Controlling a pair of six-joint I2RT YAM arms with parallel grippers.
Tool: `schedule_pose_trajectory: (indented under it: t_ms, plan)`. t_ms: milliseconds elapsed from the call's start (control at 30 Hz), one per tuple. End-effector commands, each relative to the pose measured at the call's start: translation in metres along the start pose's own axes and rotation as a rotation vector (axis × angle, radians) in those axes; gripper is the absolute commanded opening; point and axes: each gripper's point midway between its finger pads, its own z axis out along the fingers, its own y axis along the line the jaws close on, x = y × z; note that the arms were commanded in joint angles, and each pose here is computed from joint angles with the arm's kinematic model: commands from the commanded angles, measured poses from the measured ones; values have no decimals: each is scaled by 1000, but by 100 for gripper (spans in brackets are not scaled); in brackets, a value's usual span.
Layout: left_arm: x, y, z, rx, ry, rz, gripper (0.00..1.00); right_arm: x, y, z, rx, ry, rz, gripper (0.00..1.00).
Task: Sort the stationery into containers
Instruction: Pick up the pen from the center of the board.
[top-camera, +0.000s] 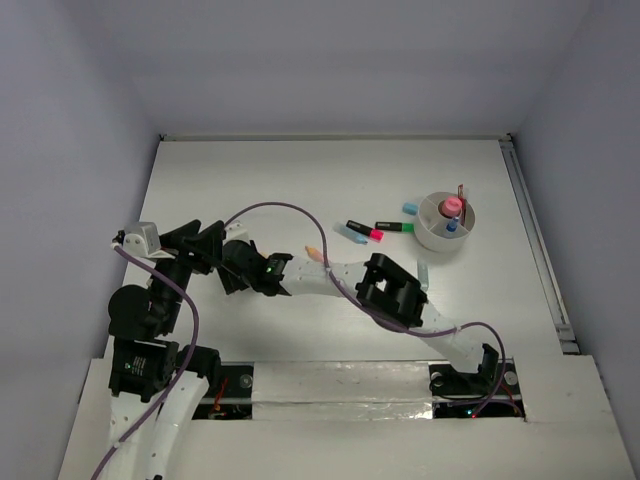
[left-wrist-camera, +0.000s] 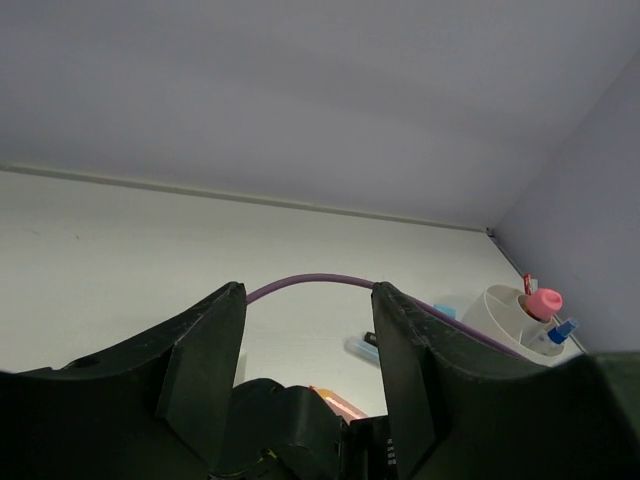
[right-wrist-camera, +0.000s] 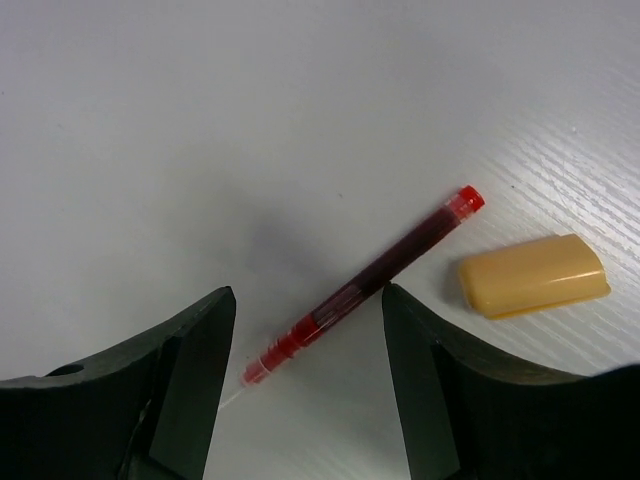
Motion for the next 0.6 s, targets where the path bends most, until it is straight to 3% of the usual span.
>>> schedule_pose_trajectory:
  t_ms: [0, 67, 133, 333, 567]
  plan:
    - [-14, -5, -2, 19, -53, 6, 50, 18, -6, 8, 61, 49, -24, 66]
    - [-14, -5, -2, 19, -53, 6, 50, 24, -12, 11, 88, 61, -33, 62]
    - [-14, -6, -2, 21, -52, 6, 50, 33, -14, 14, 108, 71, -59, 50]
    - [-14, -6, -1, 22, -52, 6, 51, 47, -16, 14, 151, 85, -117, 39]
    - [-14, -5, 0, 20, -51, 6, 52, 55, -11, 18, 144, 108, -137, 19]
